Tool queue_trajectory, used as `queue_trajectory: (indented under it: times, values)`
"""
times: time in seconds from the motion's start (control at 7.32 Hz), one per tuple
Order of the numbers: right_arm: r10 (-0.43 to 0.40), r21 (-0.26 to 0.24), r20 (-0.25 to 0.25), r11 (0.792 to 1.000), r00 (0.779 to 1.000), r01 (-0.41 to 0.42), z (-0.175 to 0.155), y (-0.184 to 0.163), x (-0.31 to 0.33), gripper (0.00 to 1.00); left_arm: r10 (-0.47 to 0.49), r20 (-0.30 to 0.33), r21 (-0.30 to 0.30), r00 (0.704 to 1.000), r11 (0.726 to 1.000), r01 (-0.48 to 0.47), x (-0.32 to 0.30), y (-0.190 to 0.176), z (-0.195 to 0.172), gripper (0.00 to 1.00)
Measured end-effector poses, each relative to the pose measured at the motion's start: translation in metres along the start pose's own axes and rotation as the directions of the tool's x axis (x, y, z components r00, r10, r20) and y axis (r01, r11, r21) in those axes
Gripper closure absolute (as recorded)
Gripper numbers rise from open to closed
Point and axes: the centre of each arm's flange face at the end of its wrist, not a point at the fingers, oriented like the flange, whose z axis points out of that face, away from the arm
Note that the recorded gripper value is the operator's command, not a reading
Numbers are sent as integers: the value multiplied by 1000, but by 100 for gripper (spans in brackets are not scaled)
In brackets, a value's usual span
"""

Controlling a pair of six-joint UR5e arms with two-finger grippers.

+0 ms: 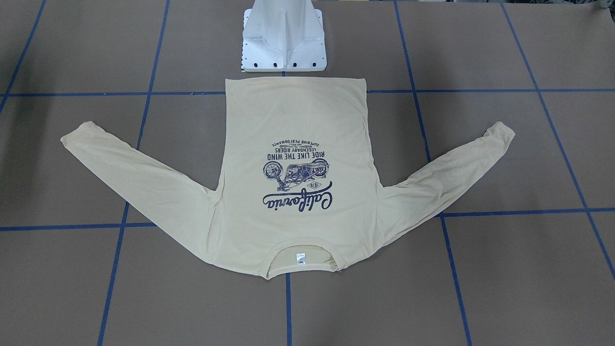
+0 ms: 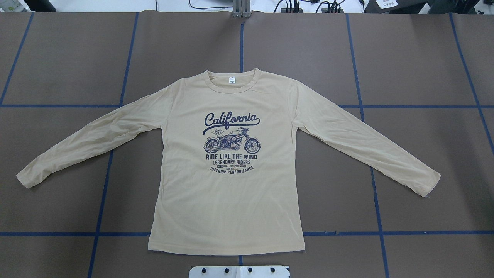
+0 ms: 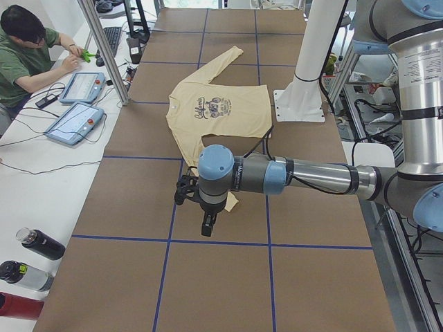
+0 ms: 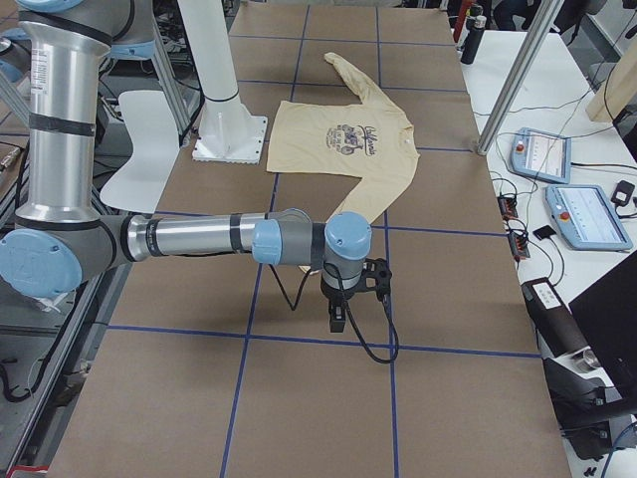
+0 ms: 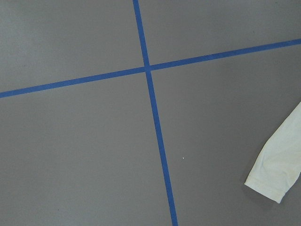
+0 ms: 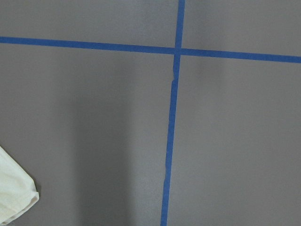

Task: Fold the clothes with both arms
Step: 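Lower the right gripper onto the sleeve cuff nearest it and grasp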

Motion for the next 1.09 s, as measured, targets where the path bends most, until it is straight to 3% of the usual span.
queue_trajectory:
  times: [0.82, 1.09]
  values:
    - [-4, 5, 2, 1000, 1000, 4, -2, -1, -2, 0, 53, 7, 40, 999, 998, -53, 19, -10, -17, 0]
    - [-43, 26, 2, 999, 999, 43, -10, -4, -18, 0, 138, 15, 74, 990, 987, -139, 25, -14, -23, 0]
